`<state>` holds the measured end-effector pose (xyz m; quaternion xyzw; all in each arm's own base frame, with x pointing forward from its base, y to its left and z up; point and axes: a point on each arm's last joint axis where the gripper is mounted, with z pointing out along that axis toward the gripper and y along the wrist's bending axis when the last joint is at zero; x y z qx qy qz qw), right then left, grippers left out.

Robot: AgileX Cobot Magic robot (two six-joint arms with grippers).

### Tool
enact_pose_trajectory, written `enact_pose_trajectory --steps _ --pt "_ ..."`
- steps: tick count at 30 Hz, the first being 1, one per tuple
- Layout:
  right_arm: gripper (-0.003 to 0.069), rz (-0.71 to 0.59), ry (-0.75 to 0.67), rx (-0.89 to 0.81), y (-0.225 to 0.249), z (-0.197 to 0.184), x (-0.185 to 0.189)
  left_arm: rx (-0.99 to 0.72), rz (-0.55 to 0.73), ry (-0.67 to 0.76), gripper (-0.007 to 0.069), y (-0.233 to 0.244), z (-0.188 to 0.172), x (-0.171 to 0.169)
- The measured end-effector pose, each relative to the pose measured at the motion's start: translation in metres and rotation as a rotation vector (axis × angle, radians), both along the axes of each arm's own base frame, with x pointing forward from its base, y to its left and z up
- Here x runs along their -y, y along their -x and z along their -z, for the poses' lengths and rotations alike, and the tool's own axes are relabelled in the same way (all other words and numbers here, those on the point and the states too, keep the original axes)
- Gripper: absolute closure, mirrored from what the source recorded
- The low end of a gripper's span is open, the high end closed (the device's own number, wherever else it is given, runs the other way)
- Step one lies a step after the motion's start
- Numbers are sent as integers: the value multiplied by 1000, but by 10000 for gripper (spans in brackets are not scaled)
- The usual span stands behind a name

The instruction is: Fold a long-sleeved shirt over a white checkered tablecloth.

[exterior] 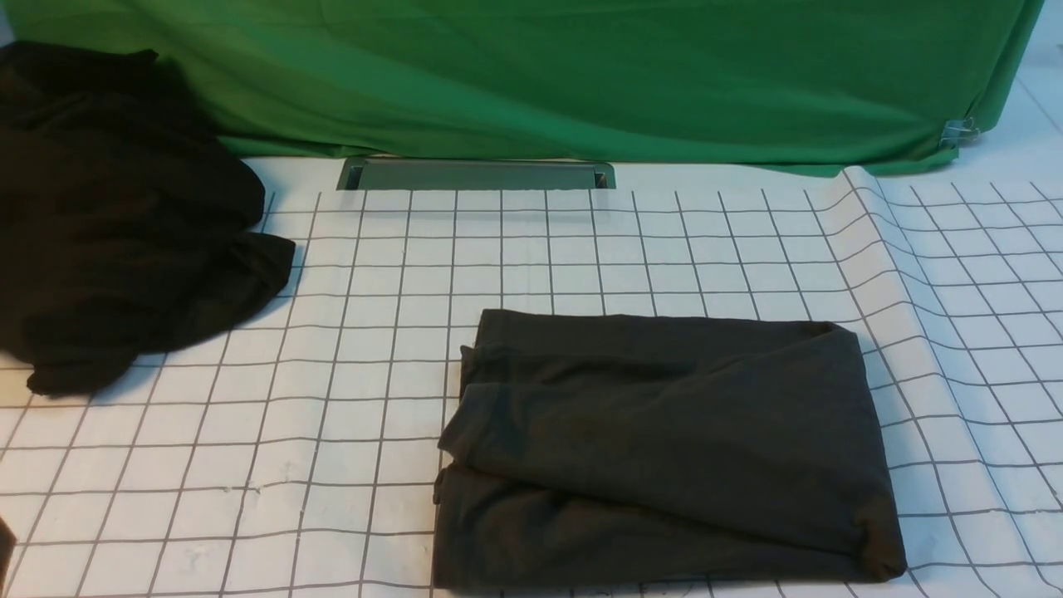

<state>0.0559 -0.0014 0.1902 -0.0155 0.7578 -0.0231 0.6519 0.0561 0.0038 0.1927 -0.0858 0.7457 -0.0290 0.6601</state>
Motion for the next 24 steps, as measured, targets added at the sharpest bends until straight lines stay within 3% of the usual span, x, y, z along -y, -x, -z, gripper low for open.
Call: enact_pose_trajectory --steps 24 --pt "417 0 0 0 0 0 0 -28 26 -2 622 0 3 1"
